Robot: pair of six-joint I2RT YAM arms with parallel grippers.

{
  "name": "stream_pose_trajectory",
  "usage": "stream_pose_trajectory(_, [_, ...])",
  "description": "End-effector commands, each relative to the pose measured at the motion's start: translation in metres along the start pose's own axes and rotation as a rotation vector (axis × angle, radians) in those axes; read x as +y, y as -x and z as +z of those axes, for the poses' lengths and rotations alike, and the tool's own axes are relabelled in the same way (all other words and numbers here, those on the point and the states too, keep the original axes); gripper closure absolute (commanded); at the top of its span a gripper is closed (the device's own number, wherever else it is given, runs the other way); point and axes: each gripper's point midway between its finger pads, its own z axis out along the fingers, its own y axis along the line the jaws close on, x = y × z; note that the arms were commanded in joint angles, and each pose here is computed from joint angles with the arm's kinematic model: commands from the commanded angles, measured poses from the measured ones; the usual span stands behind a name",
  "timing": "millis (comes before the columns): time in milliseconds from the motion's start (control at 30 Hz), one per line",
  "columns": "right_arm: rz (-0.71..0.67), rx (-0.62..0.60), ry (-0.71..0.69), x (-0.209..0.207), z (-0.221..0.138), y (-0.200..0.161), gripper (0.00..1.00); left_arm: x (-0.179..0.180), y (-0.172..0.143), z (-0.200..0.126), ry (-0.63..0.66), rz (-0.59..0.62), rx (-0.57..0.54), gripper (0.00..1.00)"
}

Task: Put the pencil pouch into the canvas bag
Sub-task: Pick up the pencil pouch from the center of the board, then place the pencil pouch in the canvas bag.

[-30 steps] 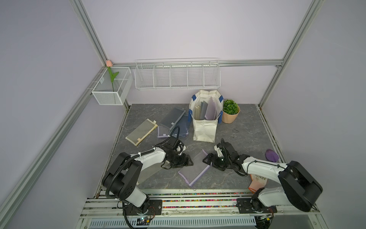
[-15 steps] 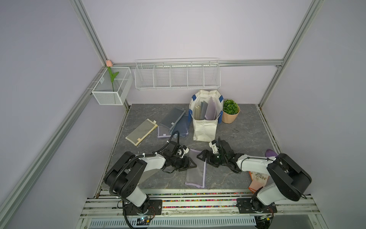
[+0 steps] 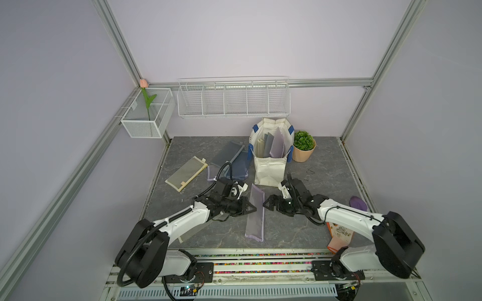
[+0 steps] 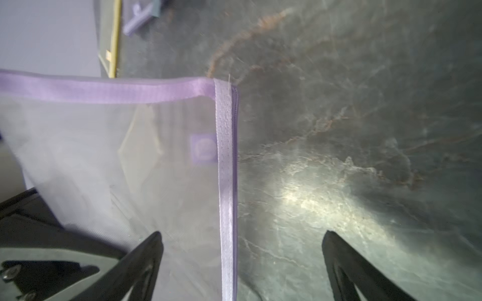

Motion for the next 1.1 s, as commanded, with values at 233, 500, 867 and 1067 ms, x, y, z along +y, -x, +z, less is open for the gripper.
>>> stream_pose_trajectory(233, [-0.173,-0.193,-0.107,0.021,-0.099,0.034,0.04,-0.089,0.030,-0.078,0.062,0.248,-0.007,1.00])
stream_pose_trajectory(500, [-0.140,-0.295,-0.117,0.018,-0.149,0.053,0.06,-0.155,0.103,-0.116,0.085,0.386,-0.182,1.00])
stream_pose_trajectory(867, [-0.106,-0.291,-0.147,0.001,-0.170,0.047,0.06,-0.197,0.251,-0.124,0.232,0.504,-0.497,1.00])
stream_pose_trajectory(1067, [-0.095,-0.291,-0.156,-0.003,-0.177,0.040,0.06,-0.209,0.312,-0.106,0.180,0.508,-0.606,1.00])
